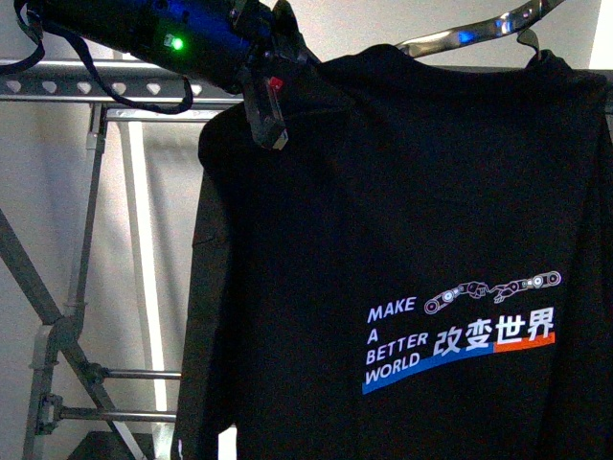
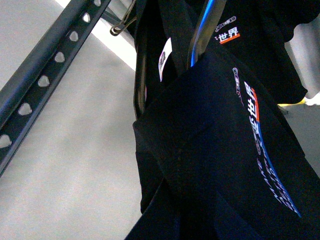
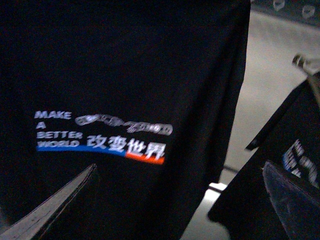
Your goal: Hang clothes on hanger
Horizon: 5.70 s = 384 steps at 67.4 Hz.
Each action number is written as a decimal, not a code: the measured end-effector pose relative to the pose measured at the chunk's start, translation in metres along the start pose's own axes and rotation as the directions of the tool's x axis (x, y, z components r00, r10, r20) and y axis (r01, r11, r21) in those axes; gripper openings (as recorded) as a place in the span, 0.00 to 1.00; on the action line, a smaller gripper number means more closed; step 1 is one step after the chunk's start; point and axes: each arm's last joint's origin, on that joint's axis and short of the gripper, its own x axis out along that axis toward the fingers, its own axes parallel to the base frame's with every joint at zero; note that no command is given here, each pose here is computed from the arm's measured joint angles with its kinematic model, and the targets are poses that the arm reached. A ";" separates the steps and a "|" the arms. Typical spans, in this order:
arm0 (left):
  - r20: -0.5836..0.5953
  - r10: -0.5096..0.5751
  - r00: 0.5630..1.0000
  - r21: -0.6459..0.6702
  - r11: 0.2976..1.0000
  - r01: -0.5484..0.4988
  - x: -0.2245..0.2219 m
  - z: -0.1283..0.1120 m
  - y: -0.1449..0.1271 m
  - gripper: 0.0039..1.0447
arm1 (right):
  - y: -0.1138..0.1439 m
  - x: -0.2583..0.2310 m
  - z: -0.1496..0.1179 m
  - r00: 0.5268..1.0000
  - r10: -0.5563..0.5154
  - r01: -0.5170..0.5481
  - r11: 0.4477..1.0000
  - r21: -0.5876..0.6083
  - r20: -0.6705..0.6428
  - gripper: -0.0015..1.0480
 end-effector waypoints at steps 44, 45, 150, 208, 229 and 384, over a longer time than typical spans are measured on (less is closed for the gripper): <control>0.001 -0.001 1.000 0.001 1.000 0.001 0.000 0.000 0.000 0.04 | -0.060 0.122 0.082 0.960 0.253 -0.218 0.397 -0.892 -0.123 0.93; 0.001 -0.001 1.000 0.002 1.000 0.001 0.000 0.000 0.000 0.04 | -0.060 0.123 0.083 0.959 0.254 -0.221 0.396 -0.891 -0.124 0.93; -0.001 0.000 1.000 0.002 1.000 0.000 0.000 0.000 0.000 0.04 | -0.079 0.236 0.107 0.953 0.276 -0.240 0.425 -0.873 -0.128 0.60; 0.012 0.002 1.000 0.024 1.000 -0.002 0.001 0.002 0.001 0.47 | -0.090 0.197 0.074 0.943 0.307 -0.255 0.422 -0.870 -0.128 0.07; 0.013 0.001 1.000 0.024 1.000 -0.001 0.001 0.002 0.001 0.92 | -0.087 0.158 0.047 0.915 0.329 -0.368 0.450 -0.814 -0.231 0.07; -0.542 0.618 0.569 -0.527 0.278 -0.803 -0.190 -0.053 -0.245 0.03 | -0.120 0.174 0.068 0.963 0.107 0.136 0.602 0.787 -0.248 0.05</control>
